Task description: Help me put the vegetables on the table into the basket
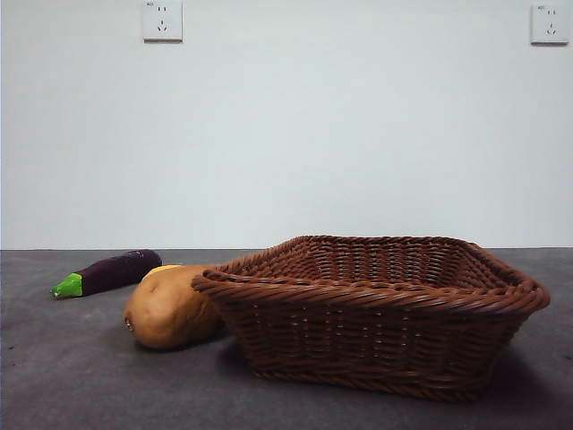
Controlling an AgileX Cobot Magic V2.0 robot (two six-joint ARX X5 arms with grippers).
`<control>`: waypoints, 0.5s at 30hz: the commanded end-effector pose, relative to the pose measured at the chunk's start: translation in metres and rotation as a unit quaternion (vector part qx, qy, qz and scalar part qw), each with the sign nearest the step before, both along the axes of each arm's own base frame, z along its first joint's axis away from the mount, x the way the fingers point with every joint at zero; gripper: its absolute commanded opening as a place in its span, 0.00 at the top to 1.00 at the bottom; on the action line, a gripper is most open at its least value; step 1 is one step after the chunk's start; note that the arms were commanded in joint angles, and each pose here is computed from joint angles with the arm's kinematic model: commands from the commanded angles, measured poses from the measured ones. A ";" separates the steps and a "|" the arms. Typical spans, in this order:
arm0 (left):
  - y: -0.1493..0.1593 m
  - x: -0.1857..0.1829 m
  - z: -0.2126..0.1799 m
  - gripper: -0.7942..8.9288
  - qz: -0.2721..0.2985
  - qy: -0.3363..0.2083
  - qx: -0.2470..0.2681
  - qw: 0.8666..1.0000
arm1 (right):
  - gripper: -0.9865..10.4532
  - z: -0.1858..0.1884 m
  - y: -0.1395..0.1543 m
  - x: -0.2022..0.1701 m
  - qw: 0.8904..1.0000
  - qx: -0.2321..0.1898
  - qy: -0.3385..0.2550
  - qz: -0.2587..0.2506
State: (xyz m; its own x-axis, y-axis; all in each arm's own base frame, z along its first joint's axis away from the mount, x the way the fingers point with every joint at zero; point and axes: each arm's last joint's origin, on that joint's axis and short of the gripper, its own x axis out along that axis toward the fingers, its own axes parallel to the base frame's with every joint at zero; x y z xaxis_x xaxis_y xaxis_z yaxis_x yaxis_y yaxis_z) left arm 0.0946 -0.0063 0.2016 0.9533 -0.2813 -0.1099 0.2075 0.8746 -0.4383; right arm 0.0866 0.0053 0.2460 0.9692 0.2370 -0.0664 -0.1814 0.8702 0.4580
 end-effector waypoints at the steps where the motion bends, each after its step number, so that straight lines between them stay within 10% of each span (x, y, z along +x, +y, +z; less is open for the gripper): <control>1: -0.001 0.004 0.017 0.92 -0.028 0.008 -0.006 1.000 | 0.92 0.017 0.000 0.005 1.000 -0.014 0.027 0.005; 15: -0.009 0.052 0.091 0.92 -0.210 0.169 -0.070 0.960 | 0.92 0.074 0.001 0.053 0.954 -0.079 0.276 0.081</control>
